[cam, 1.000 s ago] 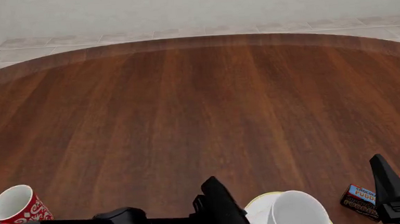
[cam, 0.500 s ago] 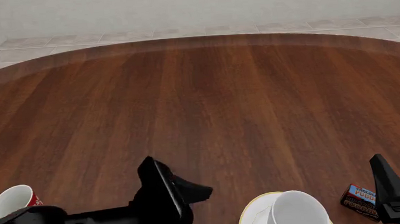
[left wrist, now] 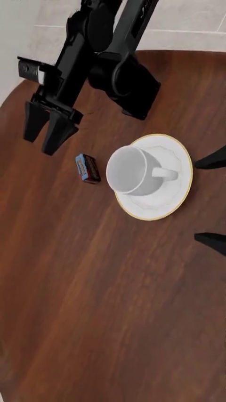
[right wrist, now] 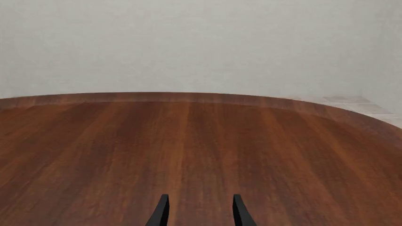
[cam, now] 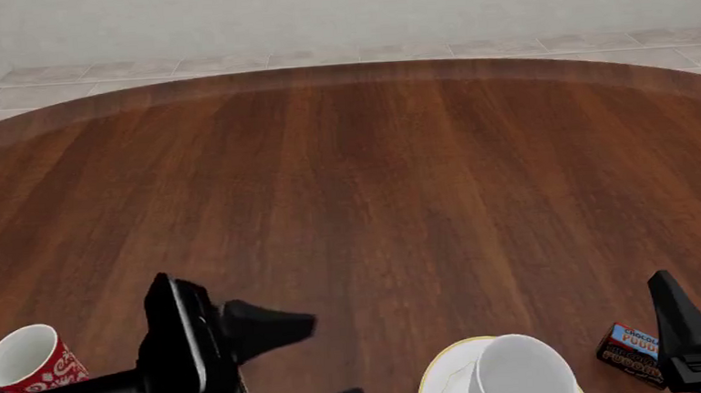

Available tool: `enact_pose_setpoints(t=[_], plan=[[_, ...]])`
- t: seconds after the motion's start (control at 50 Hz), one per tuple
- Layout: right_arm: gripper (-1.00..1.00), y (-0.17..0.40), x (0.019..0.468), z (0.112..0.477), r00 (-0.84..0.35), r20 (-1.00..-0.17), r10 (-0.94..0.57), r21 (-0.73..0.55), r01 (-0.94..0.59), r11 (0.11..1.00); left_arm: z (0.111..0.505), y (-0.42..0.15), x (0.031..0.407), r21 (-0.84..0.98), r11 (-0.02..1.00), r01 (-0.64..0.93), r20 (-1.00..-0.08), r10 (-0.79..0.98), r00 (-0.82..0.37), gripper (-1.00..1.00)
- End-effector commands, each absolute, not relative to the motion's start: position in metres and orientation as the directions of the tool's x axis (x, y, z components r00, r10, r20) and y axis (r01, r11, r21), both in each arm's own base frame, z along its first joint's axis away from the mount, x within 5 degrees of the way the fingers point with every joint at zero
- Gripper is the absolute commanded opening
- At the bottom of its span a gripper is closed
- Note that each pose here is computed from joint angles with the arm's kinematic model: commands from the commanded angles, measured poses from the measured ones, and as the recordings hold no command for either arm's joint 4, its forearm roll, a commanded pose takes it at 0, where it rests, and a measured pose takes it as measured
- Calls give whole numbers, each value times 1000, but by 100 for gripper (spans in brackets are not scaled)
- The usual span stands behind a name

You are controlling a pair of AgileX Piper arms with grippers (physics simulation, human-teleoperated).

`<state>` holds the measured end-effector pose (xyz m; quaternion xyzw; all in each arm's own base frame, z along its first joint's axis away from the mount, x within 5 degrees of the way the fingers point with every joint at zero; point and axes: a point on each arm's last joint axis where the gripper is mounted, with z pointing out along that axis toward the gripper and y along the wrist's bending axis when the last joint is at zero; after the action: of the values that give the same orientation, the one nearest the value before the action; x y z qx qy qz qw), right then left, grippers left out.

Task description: Put the white mug on the plate.

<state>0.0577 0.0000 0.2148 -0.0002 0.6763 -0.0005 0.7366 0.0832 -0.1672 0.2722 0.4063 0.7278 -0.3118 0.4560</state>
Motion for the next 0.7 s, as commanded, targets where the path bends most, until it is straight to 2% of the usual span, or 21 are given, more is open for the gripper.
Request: enact_pose_setpoints(t=[0.02, 0.14, 0.18, 0.22, 0.3, 0.44, 0.56, 0.7], plan=[[100, 0, 55, 220, 86, -996, -1, -2, -4, 1000, 279, -153, 78, -81, 481, 873, -935, 267, -234, 100], [100, -1, 55, 221, 88, -996, -8, -7, 14, 1000, 285, -139, 74, -92, 493, 865, -951, 214, -223, 100], [100, 1, 55, 222, 90, -992, -93, -95, -11, 995, 285, -137, 74, -93, 496, 863, -953, 207, -222, 100], [100, 1, 54, 224, 106, -990, -94, -96, -17, 995, 287, -131, 72, -98, 503, 859, -958, 185, -217, 100], [100, 0, 51, 242, 167, -986, 14, 13, -7, 1000, 286, -123, 69, -105, 510, 854, -963, 160, -215, 100], [100, 0, 47, 255, 209, -977, 39, 39, -6, 999, 289, -108, 64, -117, 528, 841, -970, 120, -211, 100], [100, 0, 42, 270, 263, -958, 115, 114, -22, 993, 289, -92, 58, -127, 544, 829, -977, 78, -200, 100], [100, 0, 41, 275, 271, -953, 138, 135, -29, 990, 283, -81, 52, -132, 557, 820, -979, 59, -197, 100]])
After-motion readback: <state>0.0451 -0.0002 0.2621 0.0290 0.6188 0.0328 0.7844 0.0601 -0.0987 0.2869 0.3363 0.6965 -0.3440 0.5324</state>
